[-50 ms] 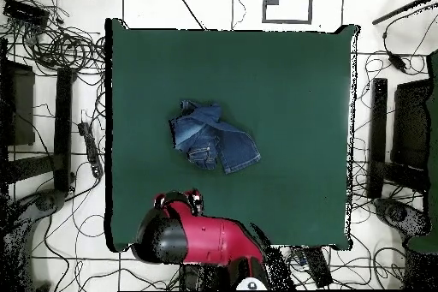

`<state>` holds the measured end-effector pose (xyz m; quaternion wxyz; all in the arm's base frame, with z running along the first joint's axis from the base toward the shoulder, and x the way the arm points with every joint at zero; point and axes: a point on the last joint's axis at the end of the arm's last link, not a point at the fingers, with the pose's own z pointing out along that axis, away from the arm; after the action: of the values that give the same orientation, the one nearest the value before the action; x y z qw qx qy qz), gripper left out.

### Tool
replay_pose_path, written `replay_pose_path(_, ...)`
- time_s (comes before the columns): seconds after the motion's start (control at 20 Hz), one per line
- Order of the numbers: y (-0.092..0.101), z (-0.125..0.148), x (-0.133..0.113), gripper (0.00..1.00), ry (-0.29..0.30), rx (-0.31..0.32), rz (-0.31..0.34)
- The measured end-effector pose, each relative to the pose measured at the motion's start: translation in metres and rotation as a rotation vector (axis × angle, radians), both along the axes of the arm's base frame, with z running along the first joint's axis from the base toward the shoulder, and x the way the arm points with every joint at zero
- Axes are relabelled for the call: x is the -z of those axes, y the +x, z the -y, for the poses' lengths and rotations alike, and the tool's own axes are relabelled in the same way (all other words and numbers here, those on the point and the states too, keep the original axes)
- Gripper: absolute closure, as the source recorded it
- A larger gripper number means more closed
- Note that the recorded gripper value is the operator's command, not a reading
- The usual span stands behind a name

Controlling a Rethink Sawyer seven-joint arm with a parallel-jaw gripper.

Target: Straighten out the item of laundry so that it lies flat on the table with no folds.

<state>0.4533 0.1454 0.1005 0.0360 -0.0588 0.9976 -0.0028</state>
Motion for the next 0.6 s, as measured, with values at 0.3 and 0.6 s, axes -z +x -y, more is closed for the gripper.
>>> replay_pose_path(0.3, -0.007, 0.000, 0.018, 0.00, 0.000, 0.002, -0.022)
replay_pose_path(0.6, -0.014, 0.000, 0.033, 0.00, 0.002, 0.002, -0.056)
